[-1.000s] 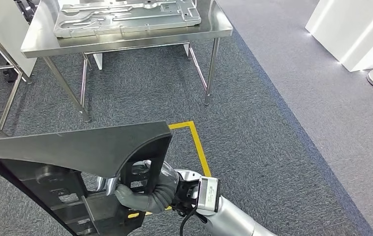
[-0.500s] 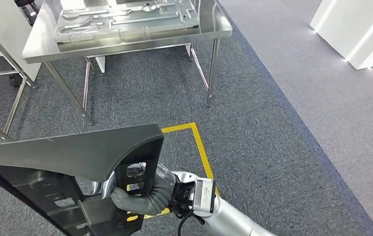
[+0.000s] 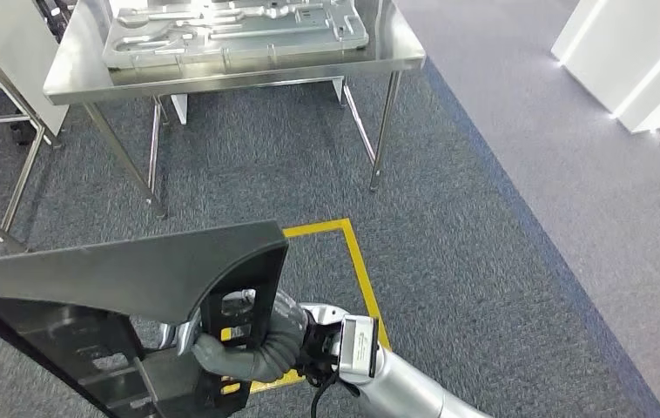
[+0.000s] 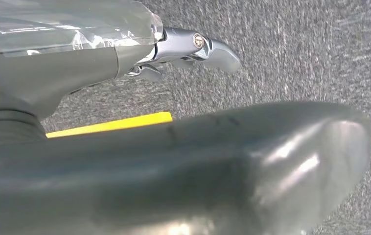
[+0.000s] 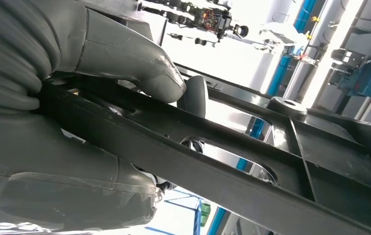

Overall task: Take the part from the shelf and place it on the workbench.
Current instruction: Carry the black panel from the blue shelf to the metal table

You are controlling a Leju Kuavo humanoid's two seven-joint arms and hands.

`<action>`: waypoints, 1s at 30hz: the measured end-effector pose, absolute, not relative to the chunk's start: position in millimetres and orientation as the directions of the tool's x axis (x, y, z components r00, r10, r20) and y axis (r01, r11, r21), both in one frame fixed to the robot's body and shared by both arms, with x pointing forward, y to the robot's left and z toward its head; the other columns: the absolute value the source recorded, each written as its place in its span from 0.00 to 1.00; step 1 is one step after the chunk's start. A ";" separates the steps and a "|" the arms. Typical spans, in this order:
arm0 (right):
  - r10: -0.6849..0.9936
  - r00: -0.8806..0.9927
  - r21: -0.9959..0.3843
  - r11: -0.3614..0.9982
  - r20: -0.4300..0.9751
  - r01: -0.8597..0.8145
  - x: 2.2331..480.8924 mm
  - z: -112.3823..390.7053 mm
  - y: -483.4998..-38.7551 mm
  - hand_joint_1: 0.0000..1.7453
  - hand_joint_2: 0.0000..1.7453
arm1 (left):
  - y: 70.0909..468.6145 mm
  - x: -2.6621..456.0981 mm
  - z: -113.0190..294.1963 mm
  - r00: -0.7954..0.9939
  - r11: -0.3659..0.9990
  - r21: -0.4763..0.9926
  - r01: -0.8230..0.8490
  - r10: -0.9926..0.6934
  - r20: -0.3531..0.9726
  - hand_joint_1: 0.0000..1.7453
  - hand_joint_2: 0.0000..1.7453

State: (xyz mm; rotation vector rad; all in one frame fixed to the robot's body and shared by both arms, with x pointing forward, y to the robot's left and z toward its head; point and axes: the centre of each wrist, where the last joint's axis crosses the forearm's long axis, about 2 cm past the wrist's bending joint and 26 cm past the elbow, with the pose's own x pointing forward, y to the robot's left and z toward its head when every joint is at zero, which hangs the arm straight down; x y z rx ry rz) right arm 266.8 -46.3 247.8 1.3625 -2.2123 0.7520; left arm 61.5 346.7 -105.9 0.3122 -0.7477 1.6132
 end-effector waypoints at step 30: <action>-0.659 -0.452 -0.220 0.407 0.602 -0.887 267.9 237.1 -54.9 1.00 1.00 | 349.3 63.4 -105.3 -0.201 -0.009 -0.304 -0.953 0.769 0.607 0.00 0.00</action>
